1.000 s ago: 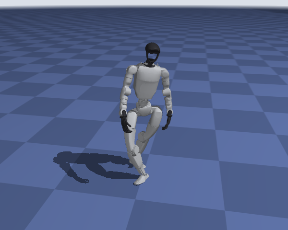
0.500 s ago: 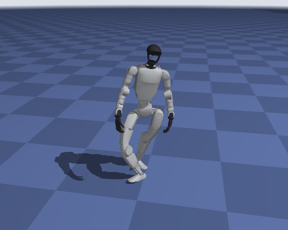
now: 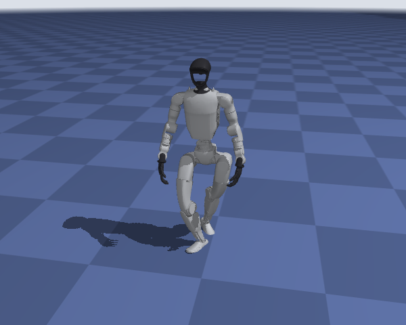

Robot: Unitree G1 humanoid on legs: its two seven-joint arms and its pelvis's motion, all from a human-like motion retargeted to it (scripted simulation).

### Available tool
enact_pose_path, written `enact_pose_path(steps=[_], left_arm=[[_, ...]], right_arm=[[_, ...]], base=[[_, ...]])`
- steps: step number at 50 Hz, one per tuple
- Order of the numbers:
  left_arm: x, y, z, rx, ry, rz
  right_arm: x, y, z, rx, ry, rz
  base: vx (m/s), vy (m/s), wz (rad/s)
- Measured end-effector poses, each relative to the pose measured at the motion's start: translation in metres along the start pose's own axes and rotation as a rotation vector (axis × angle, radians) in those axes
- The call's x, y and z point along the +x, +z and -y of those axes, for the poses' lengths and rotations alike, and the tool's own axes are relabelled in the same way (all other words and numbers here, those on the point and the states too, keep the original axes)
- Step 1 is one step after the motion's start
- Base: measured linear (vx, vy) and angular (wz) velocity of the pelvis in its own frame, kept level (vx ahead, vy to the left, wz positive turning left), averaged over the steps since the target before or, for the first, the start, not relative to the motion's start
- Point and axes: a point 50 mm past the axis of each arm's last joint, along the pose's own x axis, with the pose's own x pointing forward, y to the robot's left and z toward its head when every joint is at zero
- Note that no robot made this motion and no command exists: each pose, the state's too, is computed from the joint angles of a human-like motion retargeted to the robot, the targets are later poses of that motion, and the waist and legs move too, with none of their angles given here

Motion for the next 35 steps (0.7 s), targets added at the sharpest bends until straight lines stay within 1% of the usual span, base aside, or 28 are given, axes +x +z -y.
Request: enact_pose_path(steps=[6,13,25,35], left_arm=[[0.001,0.012,-0.002,-0.059,0.014,0.067],[0.005,0.025,0.005,-0.093,-0.008,0.132],[0.013,0.043,0.023,-0.079,-0.046,0.187],[0.015,0.05,0.027,-0.042,-0.023,0.201]], right_arm=[[-0.003,-0.019,-0.002,-0.002,0.023,-0.075],[-0.006,-0.03,-0.006,-0.012,0.062,-0.121],[-0.005,-0.027,-0.008,-0.071,0.116,-0.122],[-0.002,-0.018,-0.015,-0.102,0.148,-0.095]], base=[[0.13,-0.05,-0.94],[0.08,-0.02,-0.78],[0.06,0.0,-0.48],[0.01,0.01,-0.3]])
